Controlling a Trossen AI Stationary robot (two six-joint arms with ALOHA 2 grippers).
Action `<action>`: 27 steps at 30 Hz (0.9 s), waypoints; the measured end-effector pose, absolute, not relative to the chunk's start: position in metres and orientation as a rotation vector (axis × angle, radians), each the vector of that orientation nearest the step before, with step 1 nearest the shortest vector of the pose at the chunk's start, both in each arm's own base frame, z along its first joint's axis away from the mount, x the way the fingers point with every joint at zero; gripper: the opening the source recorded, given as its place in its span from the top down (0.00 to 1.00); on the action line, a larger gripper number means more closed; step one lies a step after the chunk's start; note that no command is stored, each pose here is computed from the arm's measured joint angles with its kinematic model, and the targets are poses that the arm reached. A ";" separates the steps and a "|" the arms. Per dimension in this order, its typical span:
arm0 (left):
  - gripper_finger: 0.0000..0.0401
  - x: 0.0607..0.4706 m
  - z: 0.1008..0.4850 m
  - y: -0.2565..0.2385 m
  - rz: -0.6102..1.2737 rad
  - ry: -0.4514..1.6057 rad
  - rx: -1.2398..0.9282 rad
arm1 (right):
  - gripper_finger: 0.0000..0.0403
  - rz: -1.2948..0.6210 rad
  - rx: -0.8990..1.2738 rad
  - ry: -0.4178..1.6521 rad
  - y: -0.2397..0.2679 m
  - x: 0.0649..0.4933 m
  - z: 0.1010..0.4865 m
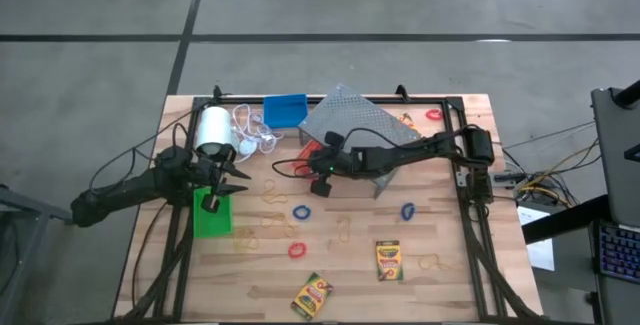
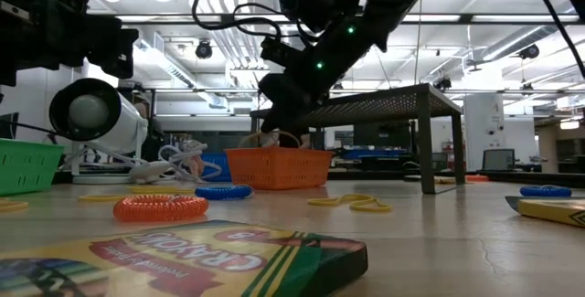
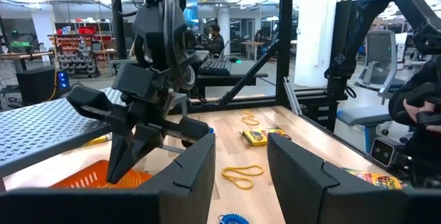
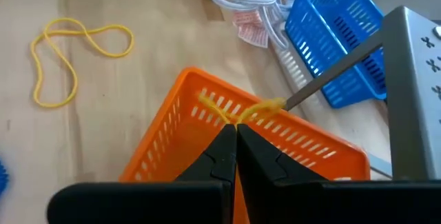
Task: Pick & Place Office Desk Supplies
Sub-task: Put the yellow rubber band into the orange bin
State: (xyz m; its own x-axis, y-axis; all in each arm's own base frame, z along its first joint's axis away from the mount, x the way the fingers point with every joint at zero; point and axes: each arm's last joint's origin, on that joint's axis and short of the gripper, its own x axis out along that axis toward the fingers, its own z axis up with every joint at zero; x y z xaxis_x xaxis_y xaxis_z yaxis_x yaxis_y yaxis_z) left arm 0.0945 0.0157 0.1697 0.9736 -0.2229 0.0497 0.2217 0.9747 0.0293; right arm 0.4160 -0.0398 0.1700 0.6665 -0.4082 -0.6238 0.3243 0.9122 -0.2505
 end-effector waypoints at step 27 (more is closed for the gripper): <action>0.67 0.095 0.170 0.016 -0.224 -0.053 0.024 | 0.87 -0.421 -0.095 0.736 -0.039 0.413 0.174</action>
